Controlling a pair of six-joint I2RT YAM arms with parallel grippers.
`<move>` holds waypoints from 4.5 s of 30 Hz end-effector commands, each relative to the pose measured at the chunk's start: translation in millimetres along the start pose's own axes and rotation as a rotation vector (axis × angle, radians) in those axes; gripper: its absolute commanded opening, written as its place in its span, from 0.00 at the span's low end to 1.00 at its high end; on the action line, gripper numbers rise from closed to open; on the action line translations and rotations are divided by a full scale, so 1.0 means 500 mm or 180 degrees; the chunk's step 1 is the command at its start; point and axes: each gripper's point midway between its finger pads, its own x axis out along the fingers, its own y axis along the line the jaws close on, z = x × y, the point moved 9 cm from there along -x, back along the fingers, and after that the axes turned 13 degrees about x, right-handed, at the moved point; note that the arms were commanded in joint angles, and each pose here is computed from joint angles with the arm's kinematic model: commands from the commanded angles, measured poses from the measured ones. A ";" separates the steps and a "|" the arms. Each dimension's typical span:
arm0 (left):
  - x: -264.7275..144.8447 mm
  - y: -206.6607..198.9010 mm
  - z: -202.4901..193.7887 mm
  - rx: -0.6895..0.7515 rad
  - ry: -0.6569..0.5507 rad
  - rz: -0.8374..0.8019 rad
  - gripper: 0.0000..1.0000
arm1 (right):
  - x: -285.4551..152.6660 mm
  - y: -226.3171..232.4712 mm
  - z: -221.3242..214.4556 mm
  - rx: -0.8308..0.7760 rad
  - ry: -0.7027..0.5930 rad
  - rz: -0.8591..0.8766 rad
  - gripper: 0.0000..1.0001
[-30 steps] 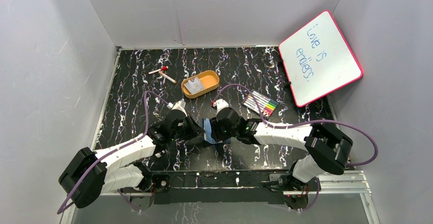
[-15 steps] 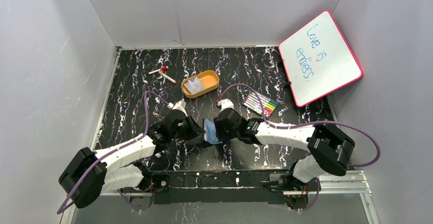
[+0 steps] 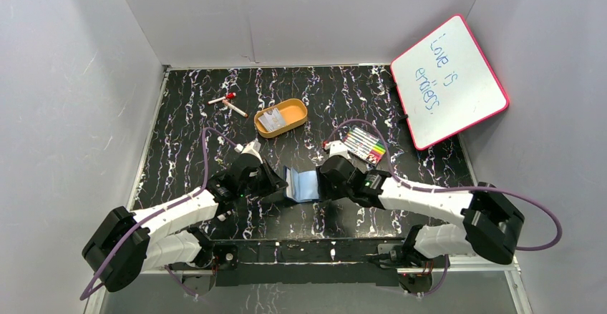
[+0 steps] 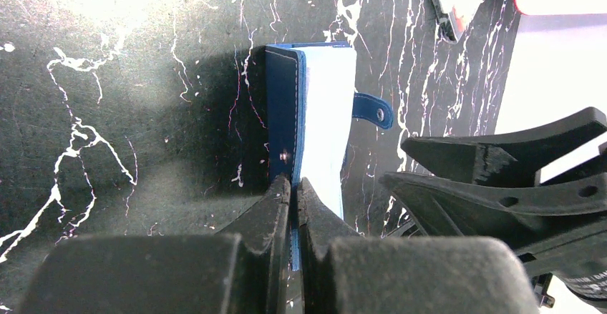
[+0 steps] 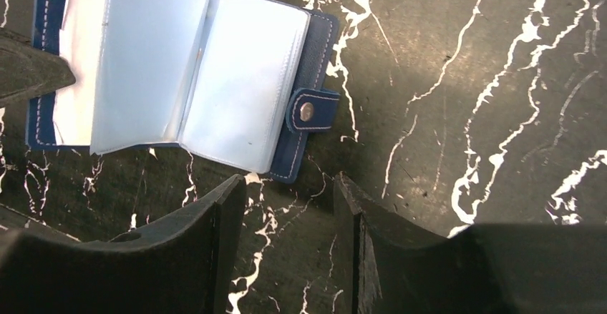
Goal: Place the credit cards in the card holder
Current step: Open the card holder at the center of the board.
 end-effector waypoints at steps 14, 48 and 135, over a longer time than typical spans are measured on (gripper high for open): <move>-0.003 -0.010 0.008 0.0016 -0.0059 -0.0052 0.00 | -0.006 0.124 0.058 0.0075 0.0098 0.1256 0.54; 0.004 0.005 -0.005 0.0010 -0.0021 -0.0001 0.00 | 0.044 0.108 0.077 0.0617 0.0334 0.1594 0.30; 0.068 -0.033 0.022 0.0223 0.0231 -0.0047 0.46 | 0.069 0.082 0.065 0.0546 0.0525 0.1314 0.00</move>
